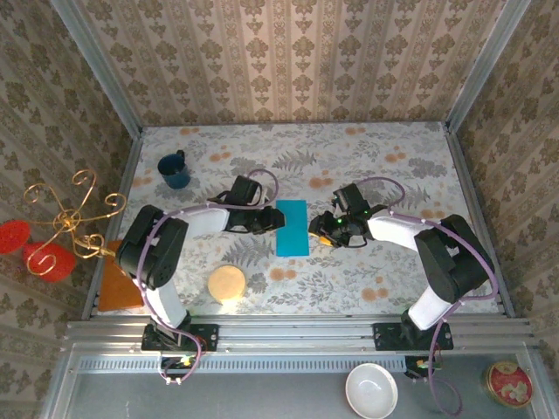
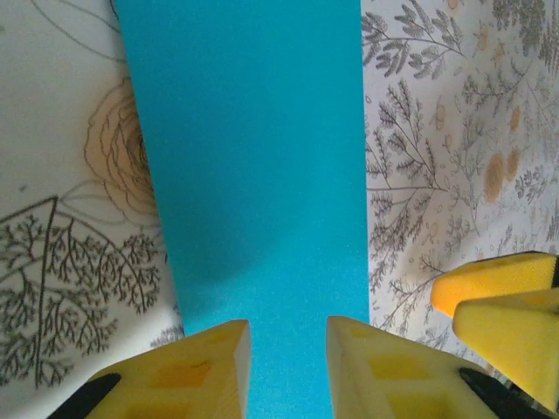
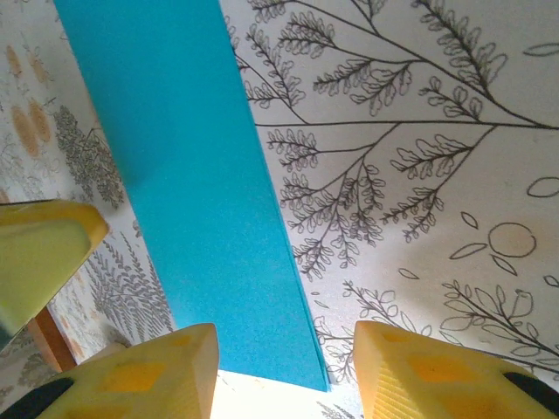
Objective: Fold a paper plane with a square sheet of paper (pick it up from the middle)
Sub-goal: Fold the triangle a second time at the center of the table.
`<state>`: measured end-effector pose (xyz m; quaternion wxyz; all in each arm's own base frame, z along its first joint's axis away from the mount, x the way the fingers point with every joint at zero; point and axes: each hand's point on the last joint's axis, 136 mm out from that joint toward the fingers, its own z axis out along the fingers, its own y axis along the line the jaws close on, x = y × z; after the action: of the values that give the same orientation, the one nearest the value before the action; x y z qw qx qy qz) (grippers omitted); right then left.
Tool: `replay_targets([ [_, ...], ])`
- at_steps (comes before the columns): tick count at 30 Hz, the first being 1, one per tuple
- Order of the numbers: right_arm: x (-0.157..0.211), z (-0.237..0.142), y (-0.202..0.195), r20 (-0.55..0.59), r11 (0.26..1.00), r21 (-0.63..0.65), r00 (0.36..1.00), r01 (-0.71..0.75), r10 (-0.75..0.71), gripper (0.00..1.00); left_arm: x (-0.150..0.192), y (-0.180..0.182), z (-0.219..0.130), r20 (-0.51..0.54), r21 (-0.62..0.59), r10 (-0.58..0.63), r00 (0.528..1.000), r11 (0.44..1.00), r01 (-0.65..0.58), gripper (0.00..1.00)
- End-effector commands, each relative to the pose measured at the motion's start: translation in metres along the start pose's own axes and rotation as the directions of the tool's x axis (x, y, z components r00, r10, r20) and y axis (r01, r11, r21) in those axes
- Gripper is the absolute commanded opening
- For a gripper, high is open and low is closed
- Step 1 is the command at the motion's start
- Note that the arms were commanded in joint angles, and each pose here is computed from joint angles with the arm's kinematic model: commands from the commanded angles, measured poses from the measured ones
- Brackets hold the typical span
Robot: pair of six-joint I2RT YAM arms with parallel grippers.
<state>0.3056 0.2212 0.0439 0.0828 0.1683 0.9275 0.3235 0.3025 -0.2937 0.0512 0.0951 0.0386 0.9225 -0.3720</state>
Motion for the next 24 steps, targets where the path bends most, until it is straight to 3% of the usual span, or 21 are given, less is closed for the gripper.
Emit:
replay_targets([
  [1, -0.007, -0.003, 0.004, 0.025, 1.0, -0.01, 0.999, 0.025, -0.025, 0.45, -0.006, -0.009, 0.004, -0.026, 0.041, -0.004, 1.0, 0.999, 0.005, 0.28],
  [5, -0.002, 0.001, 0.008, -0.011, 0.998, -0.043, 0.999, 0.042, -0.043, 0.43, -0.011, -0.011, 0.008, -0.035, 0.05, -0.019, 0.999, 0.999, 0.021, 0.28],
  [14, 0.015, -0.005, 0.006, -0.049, 0.992, -0.078, 0.993, 0.103, -0.107, 0.42, 0.003, 0.028, 0.021, -0.063, -0.067, -0.105, 0.992, 0.993, 0.101, 0.26],
  [24, 0.035, 0.002, 0.001, -0.098, 0.987, -0.107, 0.986, 0.121, -0.131, 0.41, 0.01, 0.047, 0.024, -0.074, -0.142, -0.157, 0.985, 0.979, 0.146, 0.26],
])
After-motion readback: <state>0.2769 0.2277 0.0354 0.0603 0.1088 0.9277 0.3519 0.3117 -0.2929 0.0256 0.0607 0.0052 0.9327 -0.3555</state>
